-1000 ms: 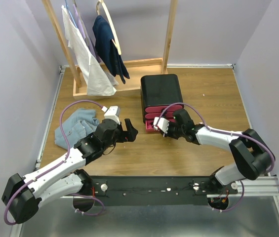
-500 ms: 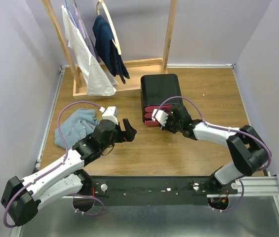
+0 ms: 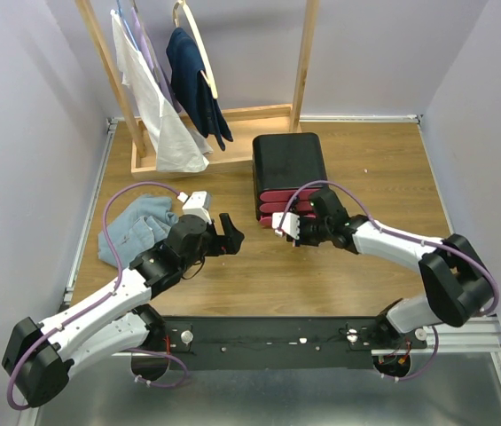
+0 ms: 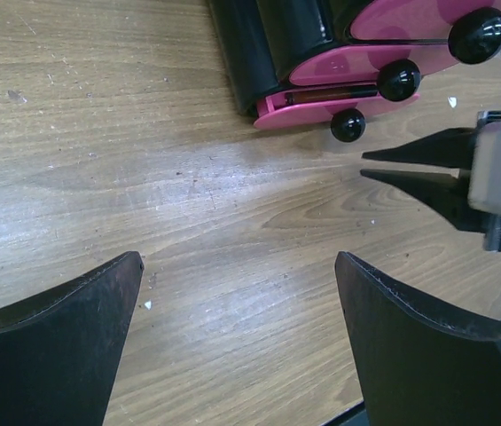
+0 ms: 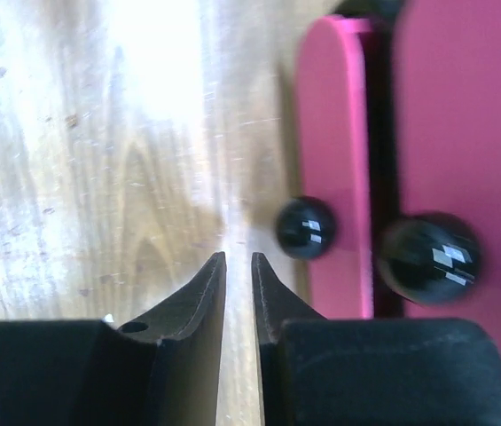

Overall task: Organize the makeup
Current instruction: Close the drawer in the storage box.

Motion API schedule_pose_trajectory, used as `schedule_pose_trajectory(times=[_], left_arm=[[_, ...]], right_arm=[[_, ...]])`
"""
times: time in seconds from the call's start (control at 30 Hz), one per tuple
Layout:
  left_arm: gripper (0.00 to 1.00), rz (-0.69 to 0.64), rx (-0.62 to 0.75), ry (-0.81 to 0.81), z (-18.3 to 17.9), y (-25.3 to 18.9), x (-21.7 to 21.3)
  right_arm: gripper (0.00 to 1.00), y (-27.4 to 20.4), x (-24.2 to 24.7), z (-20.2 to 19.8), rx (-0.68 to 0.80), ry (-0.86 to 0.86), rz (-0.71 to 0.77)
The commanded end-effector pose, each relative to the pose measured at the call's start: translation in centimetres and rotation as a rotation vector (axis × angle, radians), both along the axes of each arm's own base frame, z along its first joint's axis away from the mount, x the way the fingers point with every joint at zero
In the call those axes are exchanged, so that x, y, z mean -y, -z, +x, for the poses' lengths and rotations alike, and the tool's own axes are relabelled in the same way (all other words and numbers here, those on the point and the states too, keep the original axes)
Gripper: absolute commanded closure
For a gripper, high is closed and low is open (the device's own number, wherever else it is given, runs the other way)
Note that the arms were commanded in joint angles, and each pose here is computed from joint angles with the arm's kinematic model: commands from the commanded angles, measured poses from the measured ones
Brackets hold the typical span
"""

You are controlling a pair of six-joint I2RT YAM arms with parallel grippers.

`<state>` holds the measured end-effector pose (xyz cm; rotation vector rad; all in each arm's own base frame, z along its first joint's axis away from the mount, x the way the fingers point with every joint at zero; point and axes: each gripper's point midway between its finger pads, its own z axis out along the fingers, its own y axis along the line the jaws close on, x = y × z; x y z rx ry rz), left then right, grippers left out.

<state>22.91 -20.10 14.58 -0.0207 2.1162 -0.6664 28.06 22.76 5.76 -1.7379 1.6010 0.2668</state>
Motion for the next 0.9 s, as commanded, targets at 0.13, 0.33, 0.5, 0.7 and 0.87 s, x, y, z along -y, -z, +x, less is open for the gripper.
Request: schedule_pose_trajectory(times=[0.13, 0.33, 0.5, 0.7, 0.87], left_arm=[[0.01, 0.000, 0.016, -0.025, 0.2, 0.0, -0.7], [0.01, 0.004, 0.018, -0.027, 0.2, 0.0, -0.9], [0.01, 0.002, 0.022, -0.030, 0.2, -0.2, -1.0], [0.01, -0.001, 0.022, -0.033, 0.2, -0.2, -1.1], [0.01, -0.001, 0.026, -0.031, 0.2, -0.4, -1.1]], right_arm=[[0.78, 2.2, -0.8, 1.3, -0.026, -0.005, -0.051], [0.76, 1.5, -1.7, 4.1, 0.078, 0.096, 0.004], [0.64, 1.1, -1.6, 5.6, 0.133, 0.169, 0.026], [0.57, 0.6, -1.4, 5.2, 0.144, 0.155, 0.024], [0.55, -0.1, -1.2, 2.4, 0.048, 0.078, 0.008]])
